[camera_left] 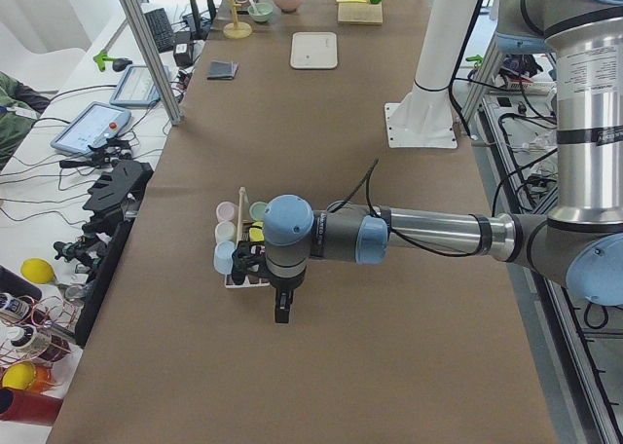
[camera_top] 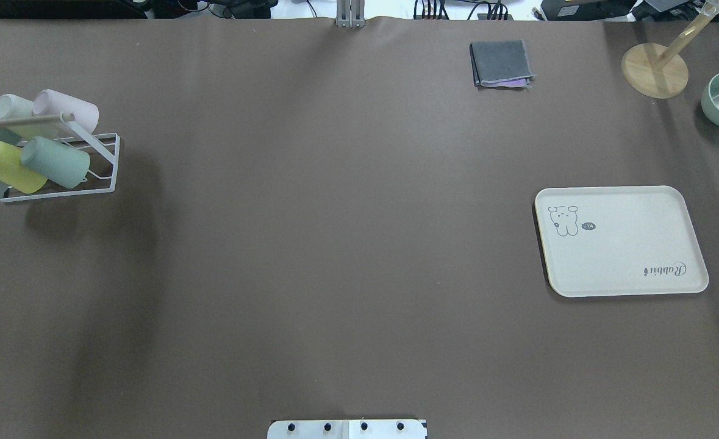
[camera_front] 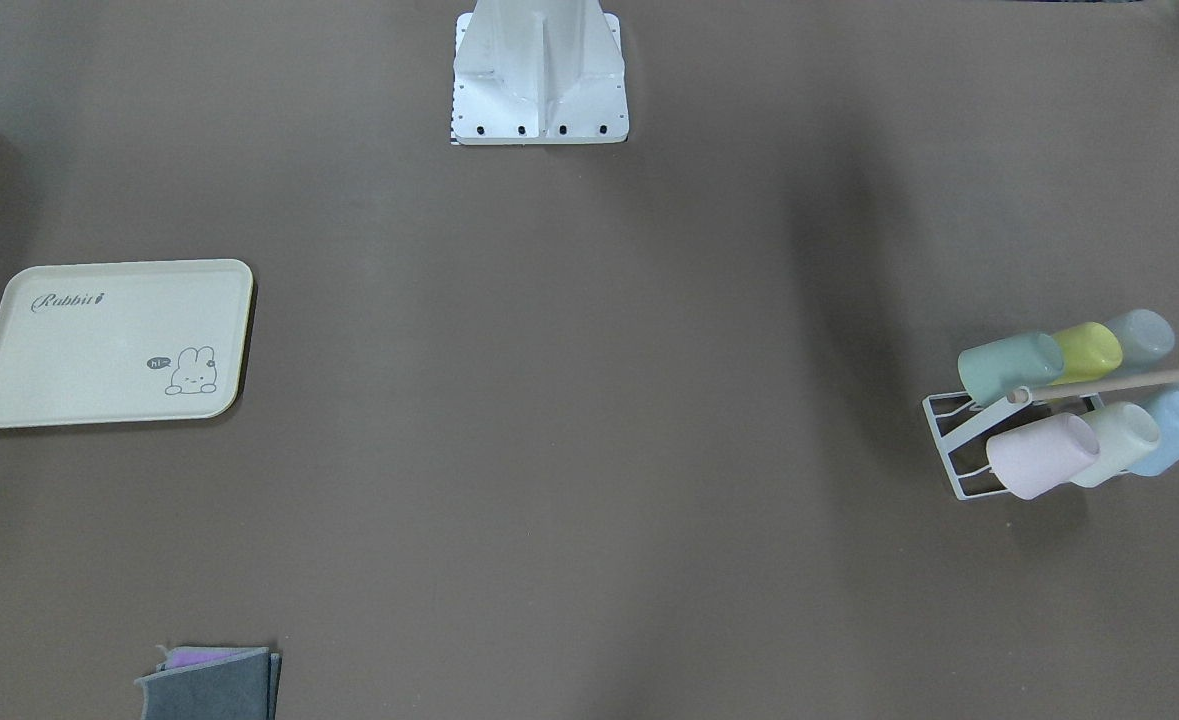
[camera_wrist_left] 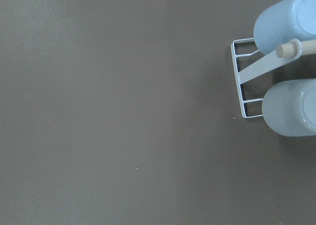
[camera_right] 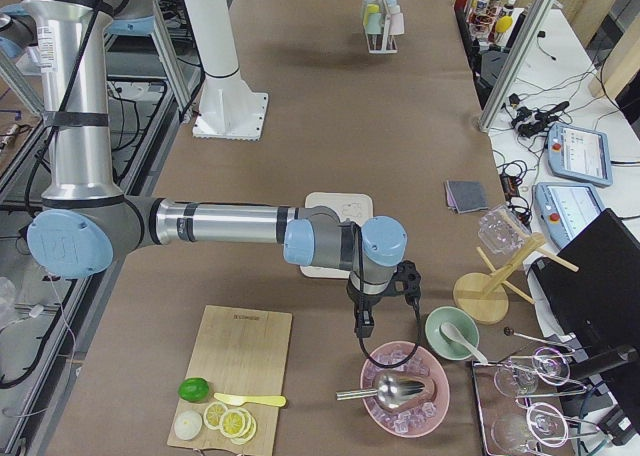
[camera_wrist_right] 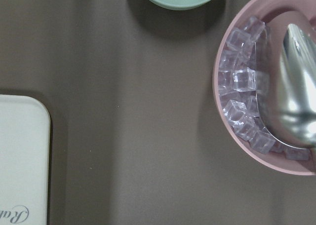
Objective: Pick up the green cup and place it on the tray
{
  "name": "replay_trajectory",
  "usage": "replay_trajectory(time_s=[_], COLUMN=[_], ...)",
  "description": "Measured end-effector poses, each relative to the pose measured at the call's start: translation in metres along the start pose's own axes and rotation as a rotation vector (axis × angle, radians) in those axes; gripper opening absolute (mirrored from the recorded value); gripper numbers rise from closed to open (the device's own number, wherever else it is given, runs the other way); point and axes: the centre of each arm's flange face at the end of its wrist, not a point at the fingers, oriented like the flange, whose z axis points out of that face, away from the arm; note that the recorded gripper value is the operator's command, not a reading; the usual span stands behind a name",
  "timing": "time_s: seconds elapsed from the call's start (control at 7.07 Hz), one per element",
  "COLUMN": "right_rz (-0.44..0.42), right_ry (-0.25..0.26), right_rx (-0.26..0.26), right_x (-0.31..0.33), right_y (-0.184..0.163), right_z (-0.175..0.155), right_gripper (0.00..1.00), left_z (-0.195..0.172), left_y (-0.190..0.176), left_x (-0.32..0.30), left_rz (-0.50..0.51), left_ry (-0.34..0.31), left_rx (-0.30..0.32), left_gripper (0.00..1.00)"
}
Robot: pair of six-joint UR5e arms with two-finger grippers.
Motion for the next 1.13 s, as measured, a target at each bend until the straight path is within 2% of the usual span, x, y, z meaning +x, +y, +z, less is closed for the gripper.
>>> replay_trajectory(time_s=[1.13], right_rz=[-0.002], right_ry=[0.002], right_rx=[0.004], right_x=[-0.0009], right_y=[-0.0012], right_z=[-0.0013], right_gripper=[1.00], left_z=[0.0004], left_y=[0.0060], left_x=[0.0006], left_rz=[0.017], left_ry=[0.001], left_rx=[0.018], left_gripper=[0.99])
